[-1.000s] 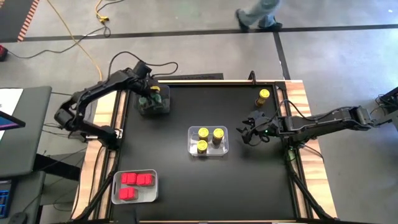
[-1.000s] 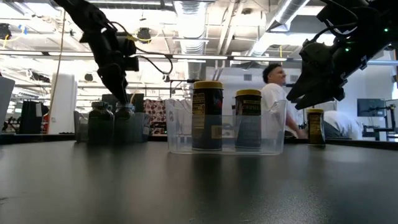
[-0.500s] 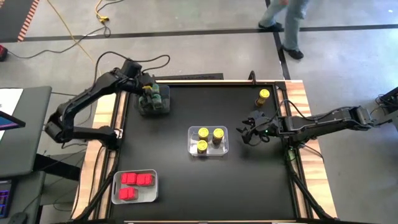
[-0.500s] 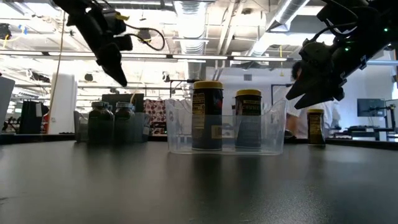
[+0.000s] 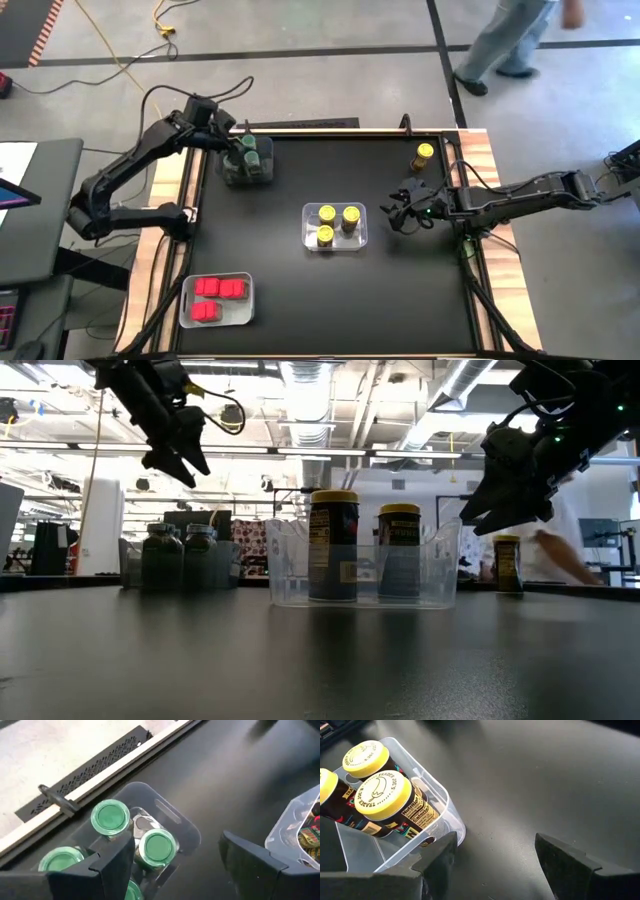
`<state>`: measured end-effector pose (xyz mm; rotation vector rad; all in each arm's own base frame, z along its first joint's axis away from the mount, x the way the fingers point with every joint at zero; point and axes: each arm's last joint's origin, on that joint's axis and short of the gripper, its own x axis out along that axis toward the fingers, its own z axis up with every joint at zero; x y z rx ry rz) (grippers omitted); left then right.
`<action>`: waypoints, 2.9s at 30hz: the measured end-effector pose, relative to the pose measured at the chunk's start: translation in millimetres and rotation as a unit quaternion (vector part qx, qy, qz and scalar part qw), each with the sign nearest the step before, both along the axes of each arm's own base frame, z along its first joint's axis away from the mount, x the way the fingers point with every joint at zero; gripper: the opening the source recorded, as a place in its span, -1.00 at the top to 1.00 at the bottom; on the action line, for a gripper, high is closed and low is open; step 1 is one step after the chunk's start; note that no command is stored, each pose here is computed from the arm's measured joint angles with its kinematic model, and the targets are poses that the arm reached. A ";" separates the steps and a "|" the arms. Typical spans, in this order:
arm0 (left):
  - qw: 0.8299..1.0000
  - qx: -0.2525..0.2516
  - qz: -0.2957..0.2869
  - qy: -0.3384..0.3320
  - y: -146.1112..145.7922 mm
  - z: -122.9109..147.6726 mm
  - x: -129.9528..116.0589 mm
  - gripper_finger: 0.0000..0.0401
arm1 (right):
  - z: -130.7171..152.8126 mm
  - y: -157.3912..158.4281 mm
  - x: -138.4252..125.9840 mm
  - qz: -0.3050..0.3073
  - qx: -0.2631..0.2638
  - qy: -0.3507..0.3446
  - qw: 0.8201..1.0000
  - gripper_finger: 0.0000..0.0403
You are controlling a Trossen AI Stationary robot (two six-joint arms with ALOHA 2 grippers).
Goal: Sort spices by type
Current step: Put the yellow seasoning bottle into the transparent bin
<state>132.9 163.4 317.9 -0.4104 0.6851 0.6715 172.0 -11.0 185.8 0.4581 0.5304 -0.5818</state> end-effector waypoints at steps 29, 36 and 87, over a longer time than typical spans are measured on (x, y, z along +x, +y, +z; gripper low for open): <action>0.999 -0.008 0.038 -0.036 -72.2 3.6 60.8 -0.38 | -0.1 -1.3 -0.1 -0.010 0.009 -0.004 1.000 -0.46; 0.996 -0.021 0.064 -0.055 -84.8 4.0 66.2 -0.38 | -0.1 -9.2 -0.9 -0.018 -0.009 0.006 1.000 -0.45; 0.990 0.041 0.099 -0.090 -64.9 13.2 65.8 -0.38 | 58.8 -61.2 11.5 -0.114 -0.139 -0.165 0.970 -0.44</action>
